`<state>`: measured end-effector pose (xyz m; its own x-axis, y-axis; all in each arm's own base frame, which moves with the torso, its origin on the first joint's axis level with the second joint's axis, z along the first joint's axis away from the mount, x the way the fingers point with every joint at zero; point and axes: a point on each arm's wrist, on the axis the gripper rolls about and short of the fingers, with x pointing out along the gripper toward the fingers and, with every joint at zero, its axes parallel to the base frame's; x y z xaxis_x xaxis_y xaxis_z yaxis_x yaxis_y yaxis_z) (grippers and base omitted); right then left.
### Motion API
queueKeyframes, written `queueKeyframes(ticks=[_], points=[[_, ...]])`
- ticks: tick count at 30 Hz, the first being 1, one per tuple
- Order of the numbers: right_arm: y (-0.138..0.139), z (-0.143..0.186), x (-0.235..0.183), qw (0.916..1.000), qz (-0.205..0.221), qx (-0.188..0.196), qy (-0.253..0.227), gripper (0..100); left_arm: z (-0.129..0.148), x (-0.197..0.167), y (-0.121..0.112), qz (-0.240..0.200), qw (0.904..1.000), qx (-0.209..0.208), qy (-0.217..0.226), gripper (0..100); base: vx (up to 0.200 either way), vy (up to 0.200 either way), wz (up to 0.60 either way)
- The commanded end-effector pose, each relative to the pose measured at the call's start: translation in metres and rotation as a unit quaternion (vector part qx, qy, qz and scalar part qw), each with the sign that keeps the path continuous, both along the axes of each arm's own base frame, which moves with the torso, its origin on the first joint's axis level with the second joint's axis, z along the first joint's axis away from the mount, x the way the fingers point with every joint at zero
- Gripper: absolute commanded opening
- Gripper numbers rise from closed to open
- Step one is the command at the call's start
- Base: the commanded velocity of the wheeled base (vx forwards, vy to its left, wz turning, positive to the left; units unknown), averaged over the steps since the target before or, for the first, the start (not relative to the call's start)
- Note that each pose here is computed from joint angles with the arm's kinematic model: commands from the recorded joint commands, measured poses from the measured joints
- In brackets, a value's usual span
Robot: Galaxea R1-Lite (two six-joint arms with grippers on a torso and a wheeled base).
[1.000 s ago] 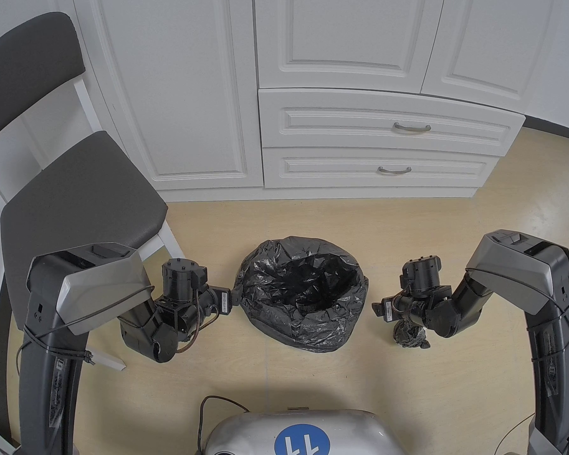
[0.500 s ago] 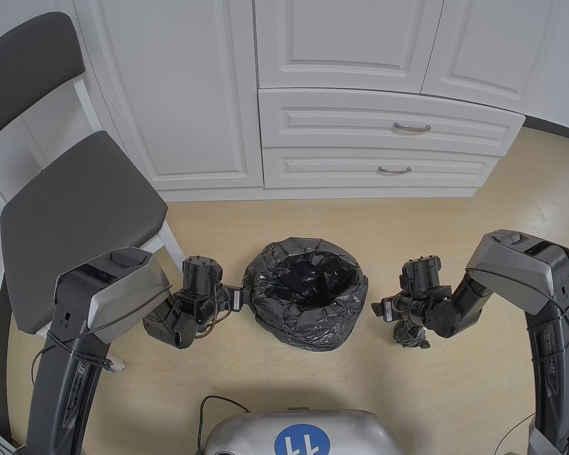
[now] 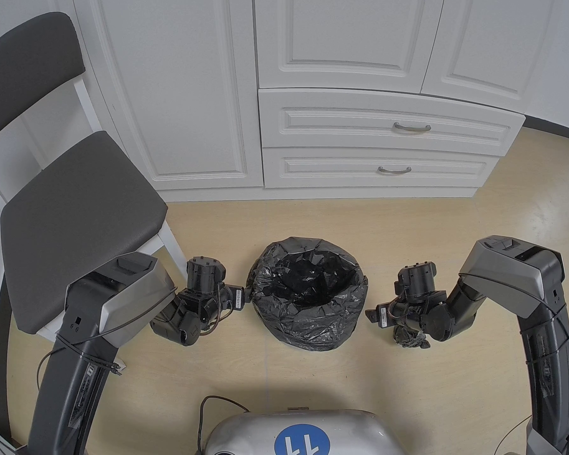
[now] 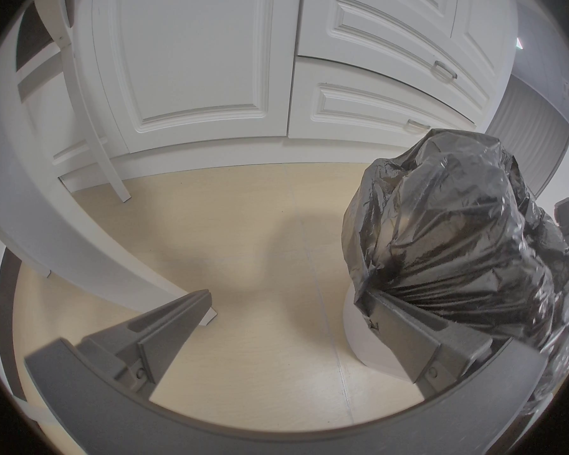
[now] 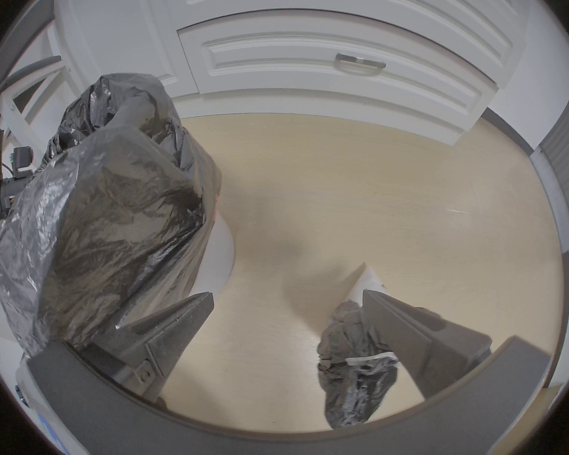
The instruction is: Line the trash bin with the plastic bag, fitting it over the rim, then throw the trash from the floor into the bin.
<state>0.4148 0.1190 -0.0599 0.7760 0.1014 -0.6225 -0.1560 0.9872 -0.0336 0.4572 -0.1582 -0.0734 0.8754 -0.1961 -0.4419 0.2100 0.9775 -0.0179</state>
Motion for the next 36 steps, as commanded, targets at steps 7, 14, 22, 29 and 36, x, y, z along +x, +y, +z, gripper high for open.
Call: queueKeyframes(ticks=[7, 14, 22, 29, 36], points=[[0.000, 0.007, 0.007, 0.9991, -0.022, 0.023, 0.028, 100, 0.013, -0.026, 0.004, -0.005, 0.9999, -0.007, -0.014, 100, 0.000, 0.000, 0.00], [0.015, 0.083, -0.021, 0.9985, -0.014, -0.031, -0.042, 100, 0.027, -0.053, 0.010, -0.008, 0.9992, -0.020, -0.033, 100, 0.000, 0.000, 0.00], [0.049, 0.127, -0.046, 0.9925, 0.019, -0.016, -0.120, 100, 0.030, -0.099, 0.027, -0.004, 0.9987, -0.019, -0.047, 100, 0.000, 0.000, 0.00], [0.060, 0.137, -0.048, 0.9886, 0.028, -0.010, -0.147, 100, 0.023, -0.115, 0.029, -0.008, 0.9990, -0.016, -0.042, 100, 0.000, 0.000, 0.00], [0.098, 0.084, -0.041, 0.9908, 0.062, -0.017, -0.119, 100, 0.024, -0.122, 0.020, -0.005, 0.9985, -0.011, -0.054, 100, 0.000, 0.000, 0.00]])
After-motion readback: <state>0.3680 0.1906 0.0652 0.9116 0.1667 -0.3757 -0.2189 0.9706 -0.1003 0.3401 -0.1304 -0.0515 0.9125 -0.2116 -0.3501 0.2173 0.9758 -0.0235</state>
